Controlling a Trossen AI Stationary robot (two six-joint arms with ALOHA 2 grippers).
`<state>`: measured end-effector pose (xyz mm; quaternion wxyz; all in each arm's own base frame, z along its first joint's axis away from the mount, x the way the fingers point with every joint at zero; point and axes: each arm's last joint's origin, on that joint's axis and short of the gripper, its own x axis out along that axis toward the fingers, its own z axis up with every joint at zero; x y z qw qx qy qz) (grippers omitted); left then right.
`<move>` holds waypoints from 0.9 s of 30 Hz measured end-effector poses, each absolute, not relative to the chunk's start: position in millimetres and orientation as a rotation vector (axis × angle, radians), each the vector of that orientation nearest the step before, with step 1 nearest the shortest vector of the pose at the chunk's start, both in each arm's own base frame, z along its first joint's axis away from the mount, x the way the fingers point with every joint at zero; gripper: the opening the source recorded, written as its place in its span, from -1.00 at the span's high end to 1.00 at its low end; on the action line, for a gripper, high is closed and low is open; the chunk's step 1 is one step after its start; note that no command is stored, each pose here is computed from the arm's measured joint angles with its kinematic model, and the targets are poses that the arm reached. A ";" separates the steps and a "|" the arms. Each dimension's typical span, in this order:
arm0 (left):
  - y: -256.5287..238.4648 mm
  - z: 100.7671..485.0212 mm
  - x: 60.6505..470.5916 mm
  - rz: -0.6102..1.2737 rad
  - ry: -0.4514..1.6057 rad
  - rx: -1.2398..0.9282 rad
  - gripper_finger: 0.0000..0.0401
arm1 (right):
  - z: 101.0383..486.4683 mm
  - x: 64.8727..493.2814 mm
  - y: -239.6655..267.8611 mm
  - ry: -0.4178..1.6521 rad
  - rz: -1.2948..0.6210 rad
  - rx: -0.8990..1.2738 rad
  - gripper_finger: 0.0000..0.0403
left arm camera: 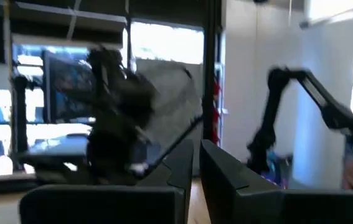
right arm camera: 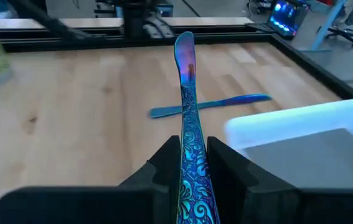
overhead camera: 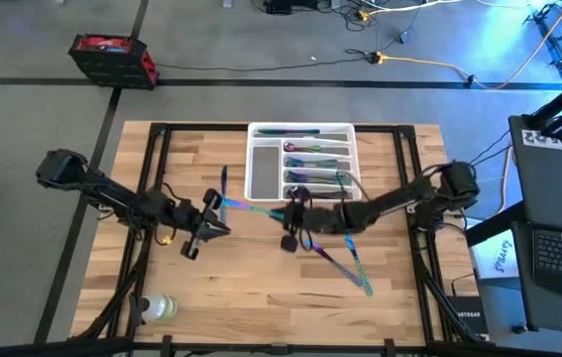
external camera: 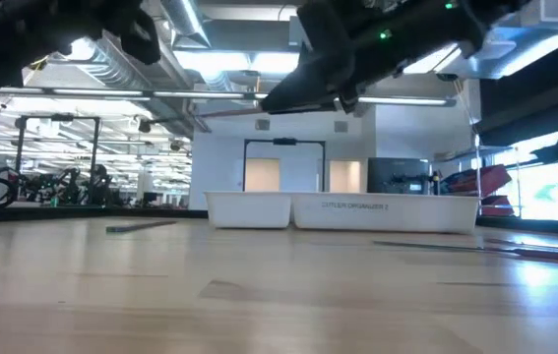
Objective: Sort silverware
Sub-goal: Put the blue table knife into the tray organizer
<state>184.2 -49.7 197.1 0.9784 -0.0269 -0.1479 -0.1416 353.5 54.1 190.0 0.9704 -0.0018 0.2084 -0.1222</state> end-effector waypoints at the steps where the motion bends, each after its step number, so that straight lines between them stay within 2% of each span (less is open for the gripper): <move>1: -50.1 194.6 184.9 -0.288 -0.271 -0.049 0.92 | 193.7 352.2 45.0 0.436 -0.239 -0.004 0.76; 8: -48.1 181.7 188.1 -0.251 -0.149 0.071 0.92 | 214.4 338.1 -35.6 0.507 -0.177 -0.024 0.76; 13: -36.5 165.0 191.6 -0.133 0.026 0.117 0.92 | 219.1 322.2 -106.7 0.480 -0.132 -0.047 0.76; 21: -9.3 155.7 193.8 0.097 0.131 0.061 0.92 | 220.4 261.8 -212.0 0.432 -0.136 -0.112 0.76; 27: 6.3 154.3 193.5 0.239 0.140 -0.008 0.92 | 216.4 222.7 -264.8 0.400 -0.157 -0.110 0.77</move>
